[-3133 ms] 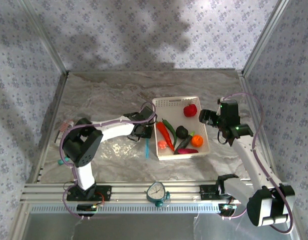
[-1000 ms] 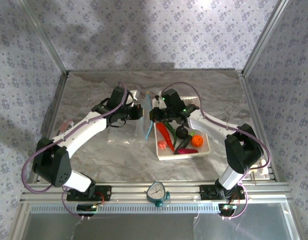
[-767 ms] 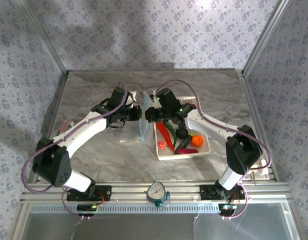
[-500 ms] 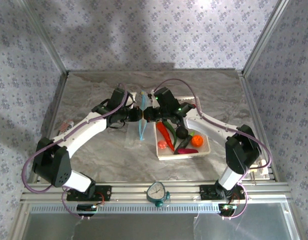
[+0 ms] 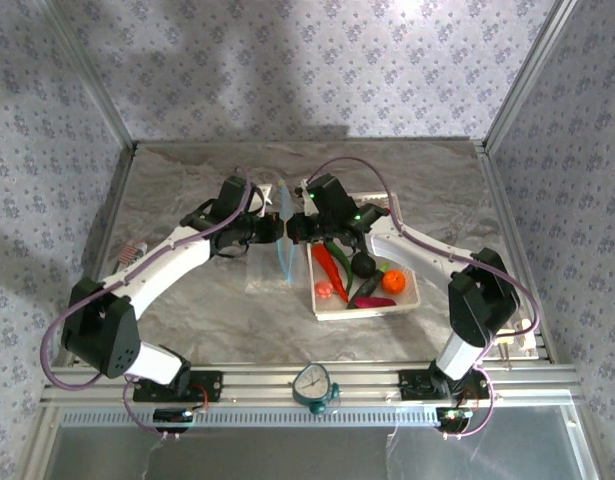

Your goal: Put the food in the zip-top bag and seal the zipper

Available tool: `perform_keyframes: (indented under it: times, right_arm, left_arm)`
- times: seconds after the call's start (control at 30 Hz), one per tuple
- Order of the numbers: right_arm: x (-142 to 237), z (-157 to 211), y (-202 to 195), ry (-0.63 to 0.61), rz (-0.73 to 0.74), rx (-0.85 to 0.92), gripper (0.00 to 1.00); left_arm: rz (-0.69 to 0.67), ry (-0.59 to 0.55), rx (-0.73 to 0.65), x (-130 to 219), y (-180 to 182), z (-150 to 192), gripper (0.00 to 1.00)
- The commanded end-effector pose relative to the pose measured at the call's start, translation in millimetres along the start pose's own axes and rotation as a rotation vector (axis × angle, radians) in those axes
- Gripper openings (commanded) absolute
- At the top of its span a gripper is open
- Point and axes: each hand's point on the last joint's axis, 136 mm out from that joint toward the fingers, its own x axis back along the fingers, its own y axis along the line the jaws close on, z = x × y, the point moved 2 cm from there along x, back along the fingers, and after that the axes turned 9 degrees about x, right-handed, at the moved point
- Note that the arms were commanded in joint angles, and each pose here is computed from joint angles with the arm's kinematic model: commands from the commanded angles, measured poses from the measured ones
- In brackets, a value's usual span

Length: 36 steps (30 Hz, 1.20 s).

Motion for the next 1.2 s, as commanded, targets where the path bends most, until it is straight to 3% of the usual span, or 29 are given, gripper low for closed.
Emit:
perform_keyframes:
  times: [0.0, 0.3, 0.5, 0.6, 0.8, 1.17]
  right_arm:
    - [6, -7, -6, -0.008, 0.041, 0.016, 0.00]
    - [36, 0, -58, 0.027, 0.235, 0.013, 0.00]
    - [42, -5, -61, 0.032, 0.260, 0.041, 0.00]
    - [45, -6, -67, 0.038, 0.278, 0.041, 0.00]
    - [24, 2, -59, 0.090, 0.171, 0.025, 0.00]
    - [-1, 11, -77, 0.141, 0.162, -0.015, 0.08]
  left_arm:
    - [0.020, -0.031, -0.030, 16, -7, -8, 0.00]
    - [-0.369, -0.090, -0.249, 100, 18, -40, 0.00]
    - [-0.440, -0.059, -0.272, 126, 19, -39, 0.00]
    - [-0.398, -0.010, -0.254, 119, 16, -28, 0.00]
    - [-0.194, 0.082, -0.178, 62, 1, -8, 0.00]
    - [-0.134, 0.057, -0.193, 20, -16, -34, 0.00]
